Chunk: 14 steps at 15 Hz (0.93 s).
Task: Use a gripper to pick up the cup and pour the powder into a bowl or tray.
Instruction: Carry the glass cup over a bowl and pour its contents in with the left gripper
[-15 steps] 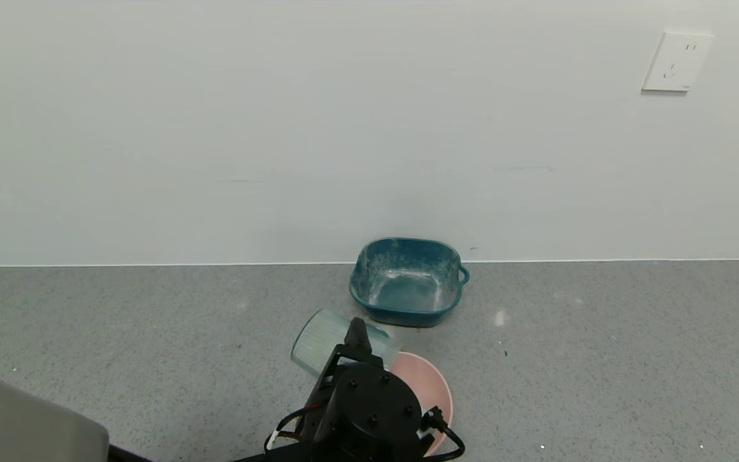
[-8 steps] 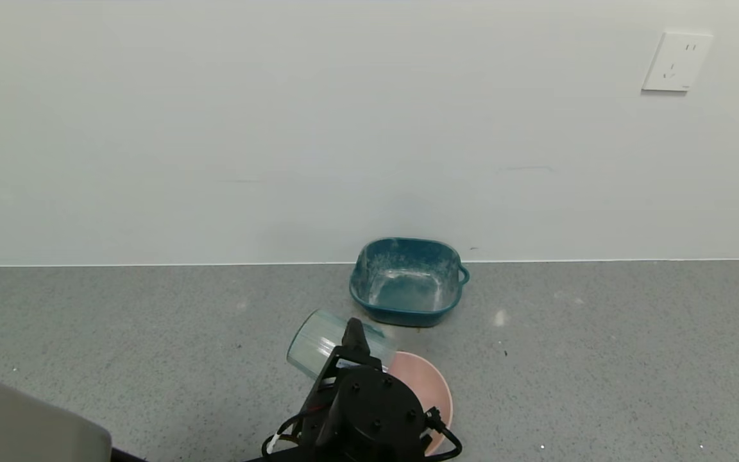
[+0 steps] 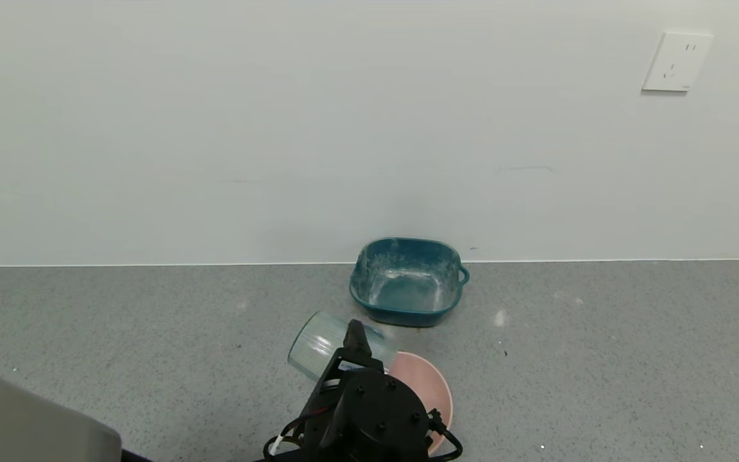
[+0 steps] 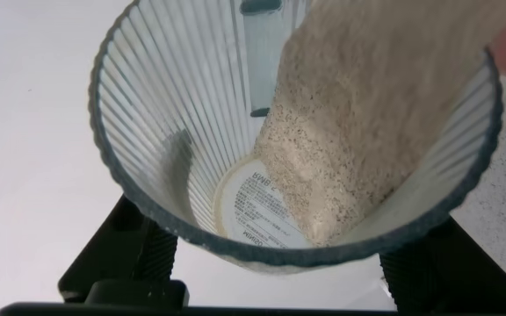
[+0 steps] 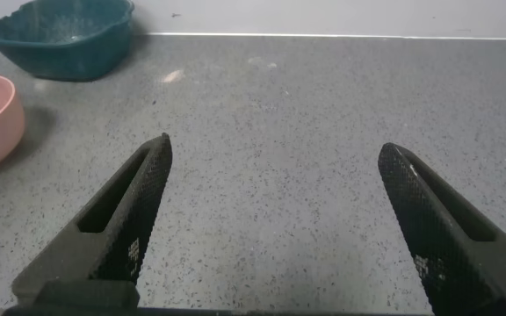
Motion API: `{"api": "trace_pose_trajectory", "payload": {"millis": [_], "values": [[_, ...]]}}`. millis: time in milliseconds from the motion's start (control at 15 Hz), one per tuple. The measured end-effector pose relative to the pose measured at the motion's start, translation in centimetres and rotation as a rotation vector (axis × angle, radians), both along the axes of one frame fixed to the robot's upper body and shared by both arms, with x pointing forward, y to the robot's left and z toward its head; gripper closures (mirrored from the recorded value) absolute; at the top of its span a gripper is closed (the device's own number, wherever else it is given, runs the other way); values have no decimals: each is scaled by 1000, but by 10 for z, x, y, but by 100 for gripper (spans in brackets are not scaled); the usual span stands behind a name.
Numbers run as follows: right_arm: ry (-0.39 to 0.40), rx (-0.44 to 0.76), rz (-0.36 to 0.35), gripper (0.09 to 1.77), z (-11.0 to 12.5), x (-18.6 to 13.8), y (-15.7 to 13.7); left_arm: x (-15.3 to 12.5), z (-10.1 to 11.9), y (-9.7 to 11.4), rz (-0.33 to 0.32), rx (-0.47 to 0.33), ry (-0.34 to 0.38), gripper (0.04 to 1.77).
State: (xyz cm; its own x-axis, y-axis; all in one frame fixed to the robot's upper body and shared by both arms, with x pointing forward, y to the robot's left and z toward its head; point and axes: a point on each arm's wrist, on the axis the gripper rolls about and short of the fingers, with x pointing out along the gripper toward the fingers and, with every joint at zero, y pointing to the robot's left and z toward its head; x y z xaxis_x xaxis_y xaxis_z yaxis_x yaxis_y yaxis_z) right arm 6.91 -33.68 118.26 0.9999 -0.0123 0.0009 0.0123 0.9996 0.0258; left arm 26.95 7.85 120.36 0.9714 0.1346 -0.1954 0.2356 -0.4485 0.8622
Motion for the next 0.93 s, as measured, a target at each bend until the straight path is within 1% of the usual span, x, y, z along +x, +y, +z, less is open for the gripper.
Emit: {"api": "trace_pose_trajectory", "payload": {"millis": [933], "values": [[0,0,0,15,0,0,0,0,0,-1,0,-7,-2,52]]}}
